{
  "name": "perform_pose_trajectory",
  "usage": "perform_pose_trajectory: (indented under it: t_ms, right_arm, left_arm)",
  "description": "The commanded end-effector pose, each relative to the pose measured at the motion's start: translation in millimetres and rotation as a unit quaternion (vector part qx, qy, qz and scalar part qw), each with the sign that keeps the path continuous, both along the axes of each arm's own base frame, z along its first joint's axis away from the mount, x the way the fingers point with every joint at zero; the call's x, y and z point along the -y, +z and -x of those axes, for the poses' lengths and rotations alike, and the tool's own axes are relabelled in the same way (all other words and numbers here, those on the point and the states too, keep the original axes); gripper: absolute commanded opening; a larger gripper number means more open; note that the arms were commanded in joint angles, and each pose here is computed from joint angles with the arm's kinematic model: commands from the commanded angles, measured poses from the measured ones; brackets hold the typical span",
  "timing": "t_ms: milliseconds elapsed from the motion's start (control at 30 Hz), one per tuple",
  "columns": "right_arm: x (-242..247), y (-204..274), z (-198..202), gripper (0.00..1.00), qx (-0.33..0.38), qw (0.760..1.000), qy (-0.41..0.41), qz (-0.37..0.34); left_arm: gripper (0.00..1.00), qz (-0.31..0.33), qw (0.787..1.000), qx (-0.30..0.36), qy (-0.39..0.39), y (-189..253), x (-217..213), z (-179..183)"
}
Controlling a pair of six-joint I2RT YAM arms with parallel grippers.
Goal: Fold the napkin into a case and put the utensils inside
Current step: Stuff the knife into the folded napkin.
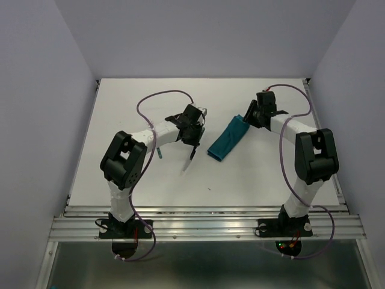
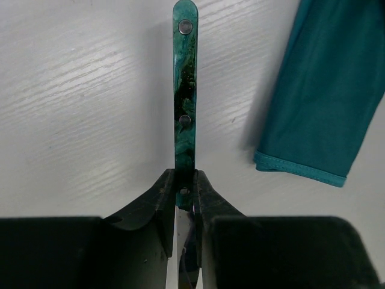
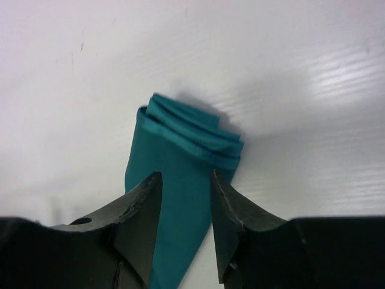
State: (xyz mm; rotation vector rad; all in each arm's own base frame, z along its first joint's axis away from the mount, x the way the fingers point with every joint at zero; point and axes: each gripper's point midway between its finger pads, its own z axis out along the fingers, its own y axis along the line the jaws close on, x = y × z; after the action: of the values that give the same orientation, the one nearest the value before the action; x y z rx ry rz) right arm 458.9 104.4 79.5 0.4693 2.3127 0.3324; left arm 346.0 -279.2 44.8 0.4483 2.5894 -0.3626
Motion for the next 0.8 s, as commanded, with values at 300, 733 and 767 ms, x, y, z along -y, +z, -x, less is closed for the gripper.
perform_pose_trajectory:
  t_ms: [300,733,767]
  right_arm:
    - [20.3,-27.4,-63.3,0.41,-0.016,0.999,-0.041,0.009]
    - [-7.1,-58.5,-36.1,0.40,-0.052,0.997,0.019,-0.050]
    - [-7.8,-59.2,-34.9,0.40,-0.051,0.997,0.020,-0.052]
  left_arm:
    - [0.00,0.073,0.995,0.033,-0.062,78.9,48.8,9.5]
    - [0.00,0.028,0.996,-0.030,-0.083,49.1,80.8,13.2]
    - [0.00,0.024,0.996,-0.038,-0.083,42.6,80.8,14.1]
